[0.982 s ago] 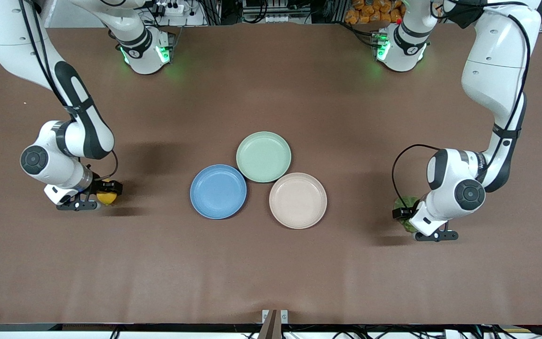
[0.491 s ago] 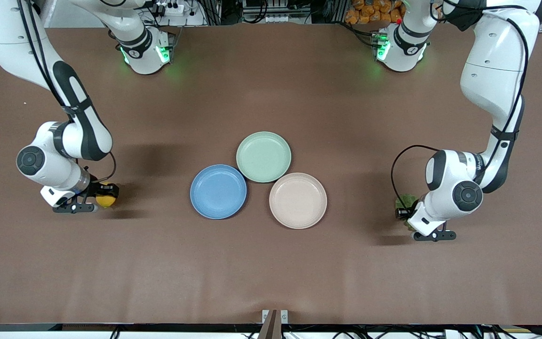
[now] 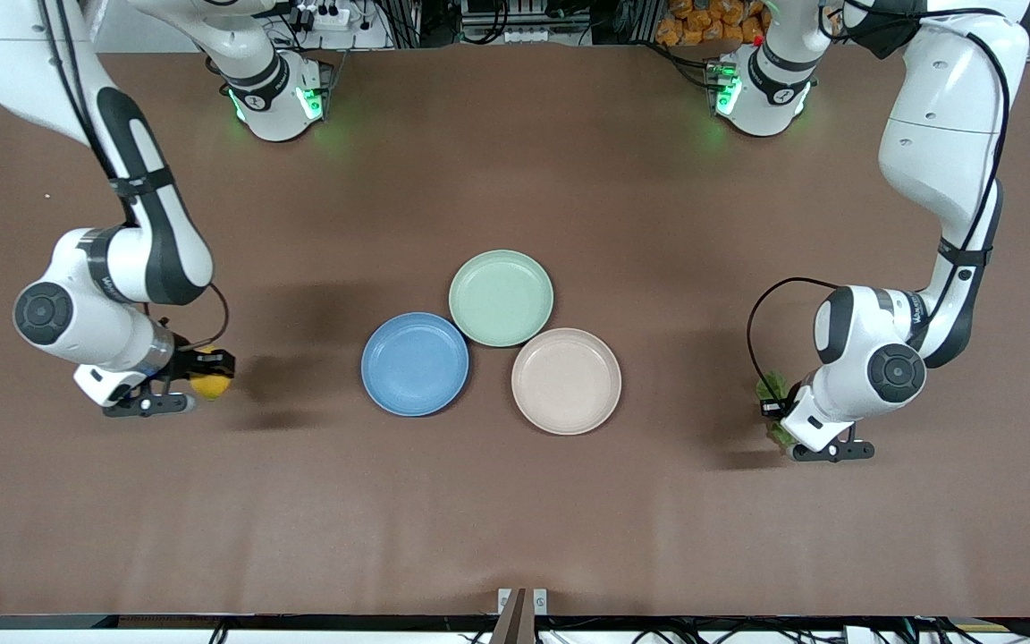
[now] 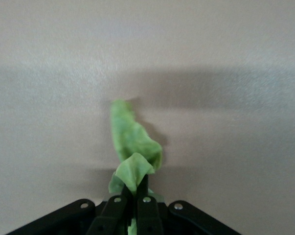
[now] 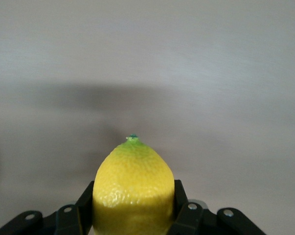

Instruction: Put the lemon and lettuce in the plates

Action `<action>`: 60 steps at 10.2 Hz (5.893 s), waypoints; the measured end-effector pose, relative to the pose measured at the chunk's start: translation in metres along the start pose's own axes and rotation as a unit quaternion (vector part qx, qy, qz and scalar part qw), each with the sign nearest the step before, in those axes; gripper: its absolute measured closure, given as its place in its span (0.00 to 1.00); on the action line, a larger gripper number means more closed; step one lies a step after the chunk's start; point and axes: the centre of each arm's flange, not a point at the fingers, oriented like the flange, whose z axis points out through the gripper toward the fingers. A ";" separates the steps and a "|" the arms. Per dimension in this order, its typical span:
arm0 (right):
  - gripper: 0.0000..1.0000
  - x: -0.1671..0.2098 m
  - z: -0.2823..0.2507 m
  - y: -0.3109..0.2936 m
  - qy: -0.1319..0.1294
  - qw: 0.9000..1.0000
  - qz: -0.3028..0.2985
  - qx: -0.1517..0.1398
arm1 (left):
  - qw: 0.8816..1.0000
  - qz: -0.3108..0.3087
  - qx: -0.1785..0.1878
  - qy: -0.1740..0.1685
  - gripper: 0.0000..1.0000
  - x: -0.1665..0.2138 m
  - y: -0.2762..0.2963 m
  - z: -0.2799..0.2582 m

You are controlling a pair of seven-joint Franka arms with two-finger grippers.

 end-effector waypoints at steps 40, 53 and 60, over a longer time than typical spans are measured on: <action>0.00 -0.009 -0.096 0.031 0.004 0.999 0.030 -0.018 | 0.987 -0.121 0.079 -0.075 0.00 -0.024 0.033 -0.141; 0.00 -0.084 -0.306 0.058 0.000 0.998 0.033 -0.048 | 0.998 -0.047 0.037 0.023 0.00 -0.105 -0.021 -0.274; 0.00 -0.111 -0.365 0.054 0.028 0.998 0.036 -0.048 | 1.000 0.005 0.011 0.019 0.00 -0.115 -0.012 -0.404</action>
